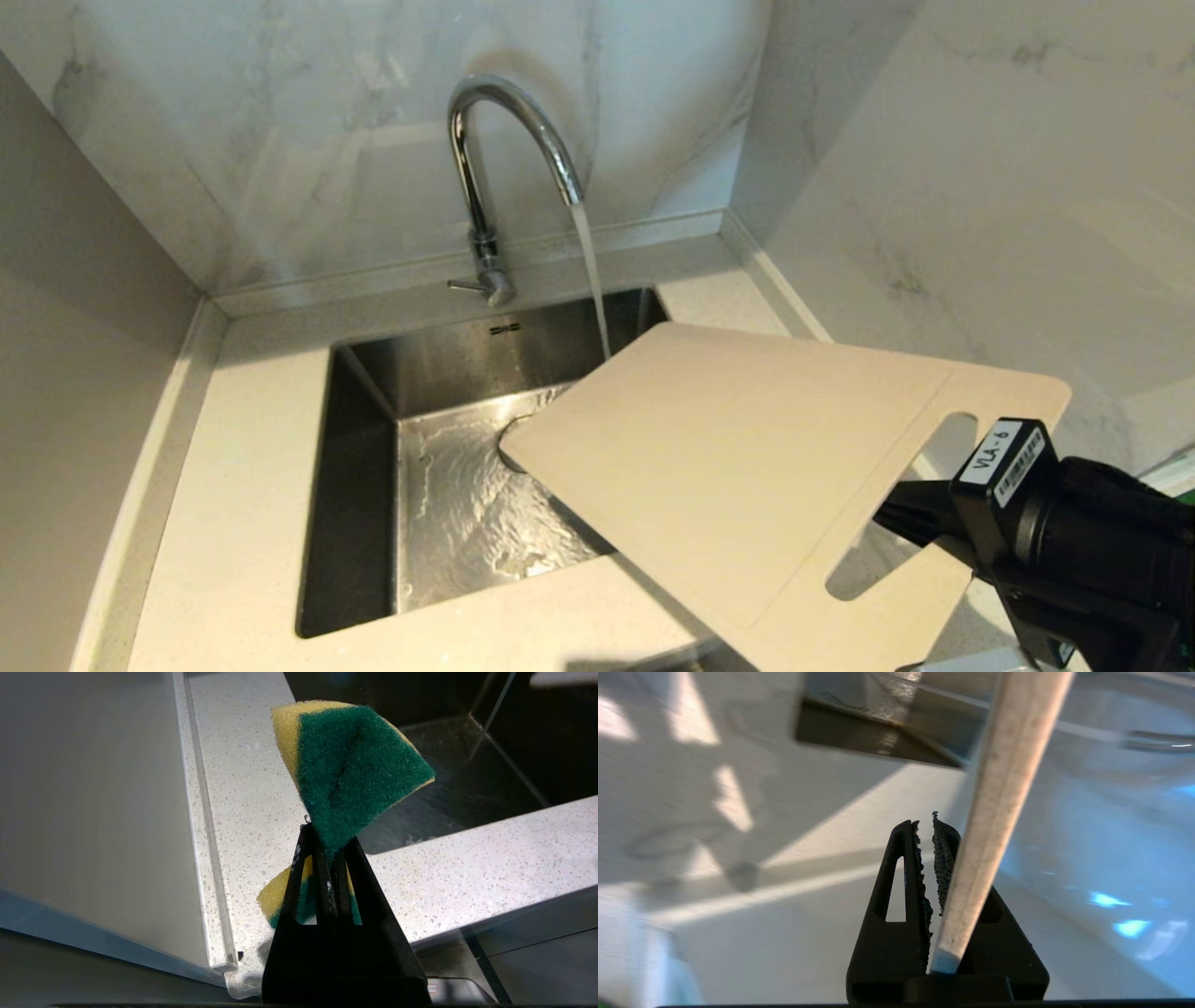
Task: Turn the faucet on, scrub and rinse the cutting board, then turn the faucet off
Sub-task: Pick up the cutting board
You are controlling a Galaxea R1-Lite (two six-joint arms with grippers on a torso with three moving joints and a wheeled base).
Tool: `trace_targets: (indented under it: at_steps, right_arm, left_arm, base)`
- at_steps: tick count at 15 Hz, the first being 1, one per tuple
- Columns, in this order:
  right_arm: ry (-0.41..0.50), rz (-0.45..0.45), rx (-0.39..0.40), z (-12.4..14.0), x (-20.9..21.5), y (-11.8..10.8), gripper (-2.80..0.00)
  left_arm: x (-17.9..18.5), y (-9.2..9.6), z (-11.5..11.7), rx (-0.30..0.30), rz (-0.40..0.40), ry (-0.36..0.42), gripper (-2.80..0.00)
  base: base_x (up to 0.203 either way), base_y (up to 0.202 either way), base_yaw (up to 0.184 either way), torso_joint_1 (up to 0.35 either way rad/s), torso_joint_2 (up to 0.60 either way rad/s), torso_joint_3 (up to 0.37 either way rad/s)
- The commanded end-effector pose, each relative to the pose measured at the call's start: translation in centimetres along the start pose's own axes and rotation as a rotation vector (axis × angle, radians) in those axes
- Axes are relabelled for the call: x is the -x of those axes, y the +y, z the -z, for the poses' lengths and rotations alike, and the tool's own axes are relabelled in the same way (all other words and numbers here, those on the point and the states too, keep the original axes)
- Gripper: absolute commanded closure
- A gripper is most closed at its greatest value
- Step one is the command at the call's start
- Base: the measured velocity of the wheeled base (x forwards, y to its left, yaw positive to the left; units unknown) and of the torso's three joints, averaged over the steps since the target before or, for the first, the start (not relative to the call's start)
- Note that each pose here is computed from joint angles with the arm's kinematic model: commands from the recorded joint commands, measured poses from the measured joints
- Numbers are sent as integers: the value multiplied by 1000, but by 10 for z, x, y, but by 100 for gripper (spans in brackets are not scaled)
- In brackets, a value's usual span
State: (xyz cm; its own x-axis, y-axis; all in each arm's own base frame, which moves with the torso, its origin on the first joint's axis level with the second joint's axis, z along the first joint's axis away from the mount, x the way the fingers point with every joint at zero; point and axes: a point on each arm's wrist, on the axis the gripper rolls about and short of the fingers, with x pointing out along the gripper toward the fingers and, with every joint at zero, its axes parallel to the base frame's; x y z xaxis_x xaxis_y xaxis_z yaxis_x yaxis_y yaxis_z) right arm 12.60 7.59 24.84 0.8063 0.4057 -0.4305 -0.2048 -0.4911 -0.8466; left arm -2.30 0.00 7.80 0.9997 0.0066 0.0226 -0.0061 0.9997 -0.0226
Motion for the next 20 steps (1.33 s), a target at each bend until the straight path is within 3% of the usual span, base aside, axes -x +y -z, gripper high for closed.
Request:
trace_targets:
  at_steps: [1, 6, 12, 20]
  right_arm:
    - [-4, 64, 60, 4, 8, -13, 0]
    - [-99, 107, 66, 3, 9, -15, 0]
    - [-134, 131, 72, 3, 10, -18, 0]
    - [-179, 131, 190, 9, -2, -46, 0]
  left_arm:
    - [0, 0, 0, 0, -1, 0, 0]
    - [0, 0, 0, 0, -1, -1, 0]
    - [0, 0, 0, 0, -1, 0, 0]
    - [0, 0, 0, 0, -1, 0, 0]
  base:
    - [0, 0, 0, 0, 0, 0]
    - [0, 0, 0, 0, 0, 0]
    - [0, 0, 0, 0, 0, 0]
    - [0, 0, 0, 0, 0, 0]
